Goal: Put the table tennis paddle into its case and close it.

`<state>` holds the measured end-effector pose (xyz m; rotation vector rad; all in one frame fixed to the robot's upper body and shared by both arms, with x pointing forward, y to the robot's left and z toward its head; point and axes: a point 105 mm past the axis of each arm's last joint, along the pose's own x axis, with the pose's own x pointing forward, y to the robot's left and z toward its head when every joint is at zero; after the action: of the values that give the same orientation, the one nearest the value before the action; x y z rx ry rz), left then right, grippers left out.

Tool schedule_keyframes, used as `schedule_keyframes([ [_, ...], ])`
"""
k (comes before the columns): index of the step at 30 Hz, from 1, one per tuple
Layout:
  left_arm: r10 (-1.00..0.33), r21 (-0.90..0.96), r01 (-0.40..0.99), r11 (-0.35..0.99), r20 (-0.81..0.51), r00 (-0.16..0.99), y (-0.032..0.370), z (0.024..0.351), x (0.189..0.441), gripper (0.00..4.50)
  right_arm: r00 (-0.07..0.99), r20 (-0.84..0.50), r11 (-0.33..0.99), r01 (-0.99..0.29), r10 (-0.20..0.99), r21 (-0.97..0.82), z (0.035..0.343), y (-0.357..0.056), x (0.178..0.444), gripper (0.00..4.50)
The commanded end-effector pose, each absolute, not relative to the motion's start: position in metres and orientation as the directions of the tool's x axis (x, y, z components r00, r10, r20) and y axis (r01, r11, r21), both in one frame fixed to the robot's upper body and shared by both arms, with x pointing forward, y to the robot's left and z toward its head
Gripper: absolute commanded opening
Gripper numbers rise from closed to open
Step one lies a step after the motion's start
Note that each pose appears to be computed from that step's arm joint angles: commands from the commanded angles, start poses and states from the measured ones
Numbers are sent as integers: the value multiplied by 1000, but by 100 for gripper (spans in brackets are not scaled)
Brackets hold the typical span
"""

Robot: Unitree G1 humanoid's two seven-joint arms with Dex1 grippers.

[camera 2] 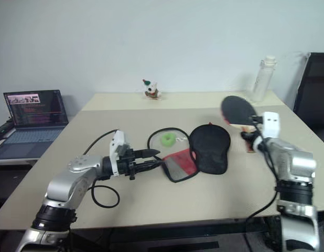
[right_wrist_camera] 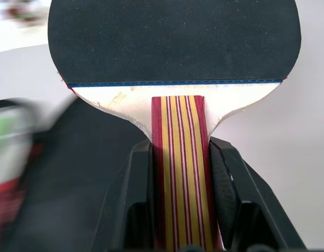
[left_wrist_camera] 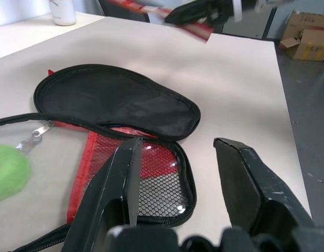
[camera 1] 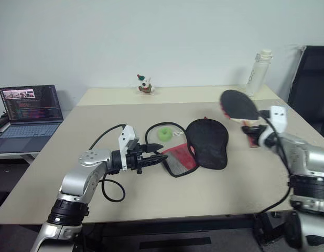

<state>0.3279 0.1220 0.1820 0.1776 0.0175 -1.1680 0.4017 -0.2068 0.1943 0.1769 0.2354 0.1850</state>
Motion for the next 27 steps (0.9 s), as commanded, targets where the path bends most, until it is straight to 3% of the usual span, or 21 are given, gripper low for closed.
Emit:
schedule_keyframes([
  [1, -922, 171, 917, 361, -84, 379, 119, 194, 324, 237, 966, -140, 962, -186, 215, 198, 213, -182, 396, 106],
  [10, -922, 170, 917, 360, -84, 378, 118, 192, 324, 237, 936, -214, 946, -231, 280, 225, 174, -132, 402, 106],
  [18, -921, 165, 917, 363, -85, 380, 118, 190, 322, 237, 930, -261, 954, -203, 258, 222, 152, -132, 408, 106],
  [27, -922, 159, 919, 362, -88, 378, 118, 187, 321, 237, 940, -270, 967, -158, 209, 199, 148, -141, 413, 106],
])
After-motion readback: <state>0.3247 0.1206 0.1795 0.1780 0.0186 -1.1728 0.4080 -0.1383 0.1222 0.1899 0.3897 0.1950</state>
